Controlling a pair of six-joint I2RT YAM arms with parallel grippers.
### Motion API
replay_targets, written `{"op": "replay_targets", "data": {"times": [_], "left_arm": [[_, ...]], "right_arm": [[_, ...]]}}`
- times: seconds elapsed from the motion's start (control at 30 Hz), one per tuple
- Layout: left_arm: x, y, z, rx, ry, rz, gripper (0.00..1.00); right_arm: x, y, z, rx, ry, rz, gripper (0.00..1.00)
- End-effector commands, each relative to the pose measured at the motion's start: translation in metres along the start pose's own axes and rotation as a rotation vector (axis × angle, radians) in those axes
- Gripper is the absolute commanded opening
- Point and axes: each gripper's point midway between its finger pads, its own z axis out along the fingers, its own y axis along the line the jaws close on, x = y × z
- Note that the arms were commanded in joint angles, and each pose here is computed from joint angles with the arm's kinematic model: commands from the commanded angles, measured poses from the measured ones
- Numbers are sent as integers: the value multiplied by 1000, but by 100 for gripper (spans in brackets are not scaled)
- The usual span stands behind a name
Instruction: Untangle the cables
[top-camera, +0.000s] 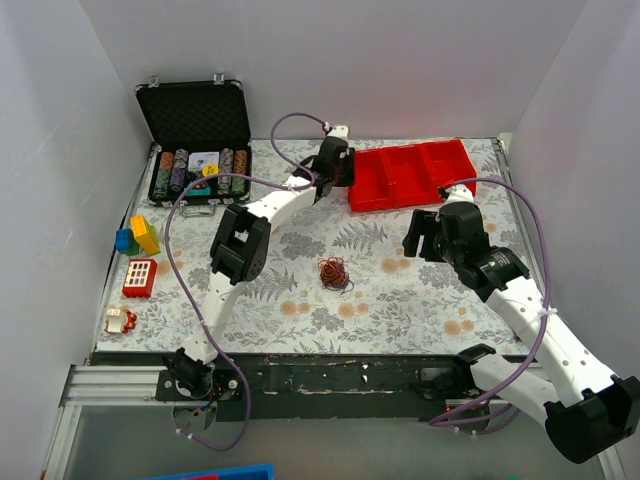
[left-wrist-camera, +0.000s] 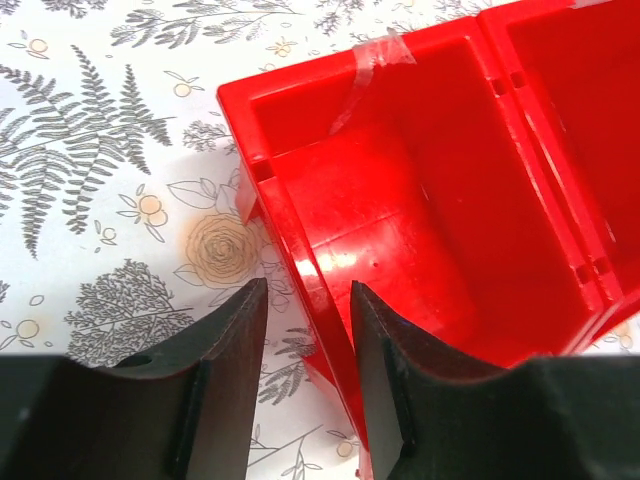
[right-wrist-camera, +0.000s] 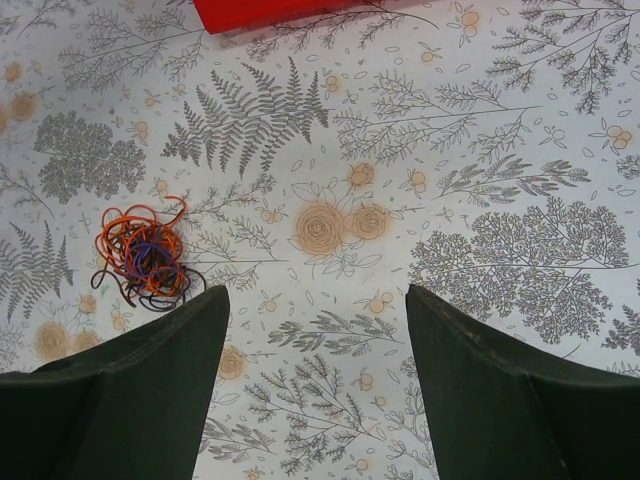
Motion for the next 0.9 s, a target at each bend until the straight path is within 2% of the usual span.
{"op": "replay_targets", "data": {"times": [0.0, 0.17, 0.33, 0.53, 0.73, 0.87], "left_arm": [[-13, 21, -7, -110, -52, 33, 38], [-16, 49, -33, -230, -89, 71, 33], [11, 87, -76, -324, -86, 144, 32], [23, 114, -123, -354, -84, 215, 33], [54, 121, -161, -298, -2, 317, 33], [60, 129, -184, -301, 13, 380, 33]], "right_arm": [[-6, 9, 1, -35, -23, 11, 79], [2, 10, 9, -39, 4, 11, 77], [9, 12, 15, -41, 24, 14, 76], [32, 35, 29, -120, 69, -5, 75], [54, 78, 44, -193, 89, -86, 79], [66, 116, 48, -272, 68, -144, 87]]}}
